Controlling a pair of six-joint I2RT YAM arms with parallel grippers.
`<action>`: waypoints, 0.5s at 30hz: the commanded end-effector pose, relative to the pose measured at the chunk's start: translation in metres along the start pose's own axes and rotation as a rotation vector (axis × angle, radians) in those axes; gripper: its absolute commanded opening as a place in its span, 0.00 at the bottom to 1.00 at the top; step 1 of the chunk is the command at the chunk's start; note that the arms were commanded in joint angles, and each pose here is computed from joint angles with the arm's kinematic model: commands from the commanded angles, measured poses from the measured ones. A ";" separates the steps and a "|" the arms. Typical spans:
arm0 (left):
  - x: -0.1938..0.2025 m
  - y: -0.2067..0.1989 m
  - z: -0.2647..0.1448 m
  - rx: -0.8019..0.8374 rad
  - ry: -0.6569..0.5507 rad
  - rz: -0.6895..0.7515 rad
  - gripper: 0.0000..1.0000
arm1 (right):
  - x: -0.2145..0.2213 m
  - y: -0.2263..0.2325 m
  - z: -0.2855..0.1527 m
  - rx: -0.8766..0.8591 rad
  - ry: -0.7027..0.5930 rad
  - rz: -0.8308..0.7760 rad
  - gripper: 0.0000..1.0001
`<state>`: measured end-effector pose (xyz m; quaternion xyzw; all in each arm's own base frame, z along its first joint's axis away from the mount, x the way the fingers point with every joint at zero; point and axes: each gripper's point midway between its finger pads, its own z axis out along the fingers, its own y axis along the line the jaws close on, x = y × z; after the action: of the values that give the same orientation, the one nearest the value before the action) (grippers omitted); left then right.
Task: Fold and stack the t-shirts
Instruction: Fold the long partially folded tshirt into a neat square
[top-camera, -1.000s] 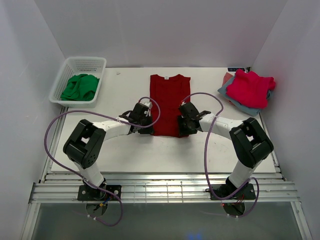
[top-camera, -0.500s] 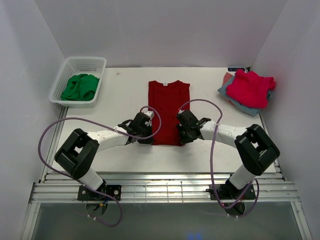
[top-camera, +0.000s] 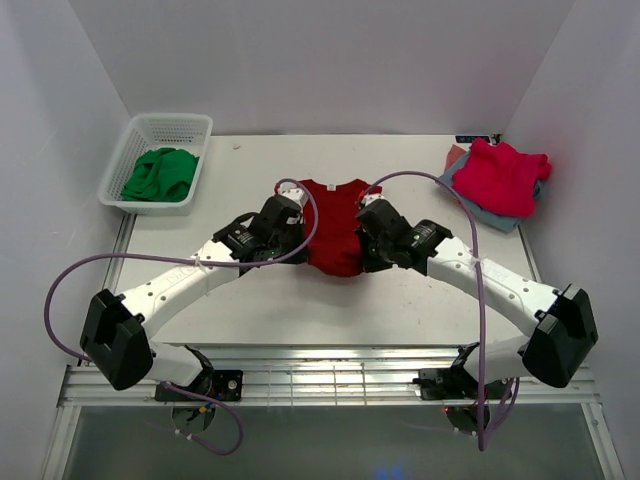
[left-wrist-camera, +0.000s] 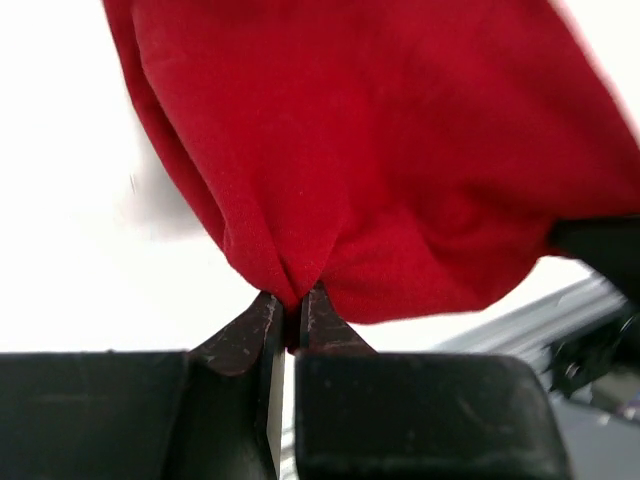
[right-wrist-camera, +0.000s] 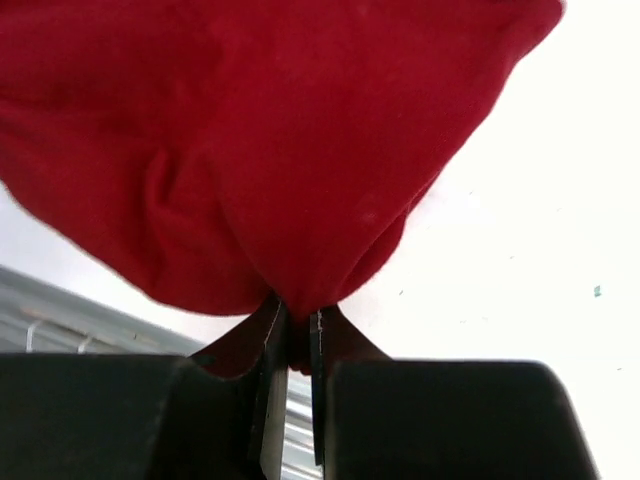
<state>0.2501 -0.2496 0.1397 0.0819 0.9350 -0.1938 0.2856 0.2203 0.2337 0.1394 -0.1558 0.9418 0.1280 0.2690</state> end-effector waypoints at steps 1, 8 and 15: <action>-0.042 0.000 -0.012 -0.048 -0.137 0.016 0.00 | -0.020 -0.018 0.001 0.127 -0.028 -0.041 0.08; -0.067 0.011 0.012 -0.104 -0.245 0.019 0.00 | -0.051 -0.032 0.037 0.274 -0.055 -0.087 0.08; -0.087 0.016 0.036 -0.109 -0.321 0.040 0.00 | -0.091 -0.050 0.063 0.370 -0.091 -0.098 0.08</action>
<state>0.3176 -0.2509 0.1360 0.0618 0.9099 -0.1450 0.3838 0.3042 0.2292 0.1038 -0.1573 0.9451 -0.0287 0.2851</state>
